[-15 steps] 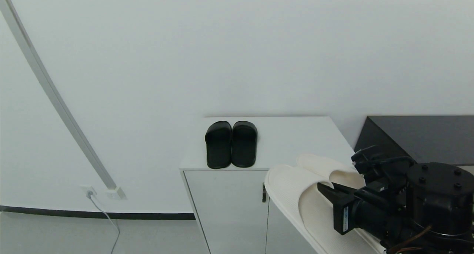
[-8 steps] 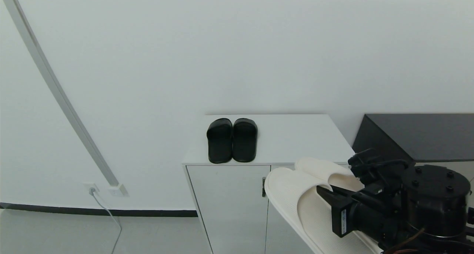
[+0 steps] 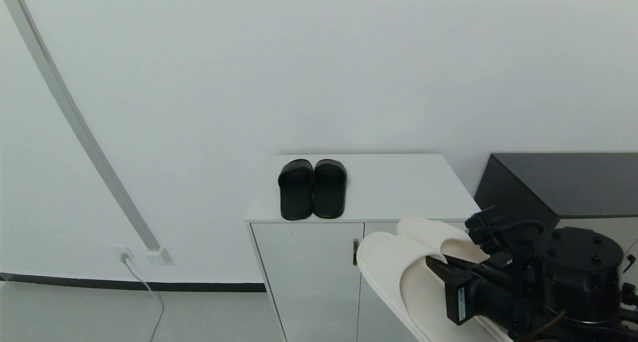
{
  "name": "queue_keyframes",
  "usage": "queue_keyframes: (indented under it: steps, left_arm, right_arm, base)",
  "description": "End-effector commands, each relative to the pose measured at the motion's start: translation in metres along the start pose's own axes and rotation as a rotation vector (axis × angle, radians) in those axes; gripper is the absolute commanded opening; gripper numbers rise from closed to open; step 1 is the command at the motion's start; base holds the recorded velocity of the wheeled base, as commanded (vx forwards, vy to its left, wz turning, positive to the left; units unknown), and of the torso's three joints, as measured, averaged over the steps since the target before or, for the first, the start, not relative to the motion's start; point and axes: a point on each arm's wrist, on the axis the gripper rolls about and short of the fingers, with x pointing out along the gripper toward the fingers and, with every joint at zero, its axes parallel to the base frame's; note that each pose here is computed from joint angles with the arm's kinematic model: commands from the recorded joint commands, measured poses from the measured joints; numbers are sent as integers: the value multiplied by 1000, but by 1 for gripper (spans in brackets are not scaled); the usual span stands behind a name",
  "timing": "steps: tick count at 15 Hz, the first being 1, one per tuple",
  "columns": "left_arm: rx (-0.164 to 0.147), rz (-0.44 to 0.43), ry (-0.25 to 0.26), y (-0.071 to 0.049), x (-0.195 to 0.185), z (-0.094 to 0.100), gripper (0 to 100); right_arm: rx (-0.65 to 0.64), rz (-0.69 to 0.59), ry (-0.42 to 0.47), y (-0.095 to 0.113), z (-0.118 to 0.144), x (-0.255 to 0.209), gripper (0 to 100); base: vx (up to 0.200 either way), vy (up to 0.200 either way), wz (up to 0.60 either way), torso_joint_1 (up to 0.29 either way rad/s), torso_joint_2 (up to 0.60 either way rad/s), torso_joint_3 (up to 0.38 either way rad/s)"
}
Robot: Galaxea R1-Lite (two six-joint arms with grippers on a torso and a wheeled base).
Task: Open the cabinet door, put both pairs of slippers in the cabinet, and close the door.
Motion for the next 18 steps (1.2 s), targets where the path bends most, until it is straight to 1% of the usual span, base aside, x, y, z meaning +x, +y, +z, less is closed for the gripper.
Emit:
queue_keyframes:
  steps: [1,6,8,9,10,18]
  left_arm:
    - [0,0,2,0,0,0,0]
    - [1,0,2,0,0,0,0]
    - [4,-1,2,0,0,0,0]
    - [4,-1,2,0,0,0,100]
    - [0,0,2,0,0,0,100]
    - [3,2,2,0,0,0,100]
  right_arm:
    - [-2,-2,8,0,-2,1,0]
    - [-3,-4,9,0,-2,1,0]
    - [-3,-4,10,0,-2,1,0]
    - [-3,-4,9,0,-2,2,0]
    - [-4,-6,11,0,-3,2,0]
    - [-7,-2,17,1,-5,1,0]
  base:
    - [0,0,0,0,0,0]
    - [0,0,0,-6,14,10]
    - [0,0,0,-137,315,154]
    - [0,0,0,-149,344,168]
    - [0,0,0,-154,349,183]
    - [0,0,0,-164,375,206]
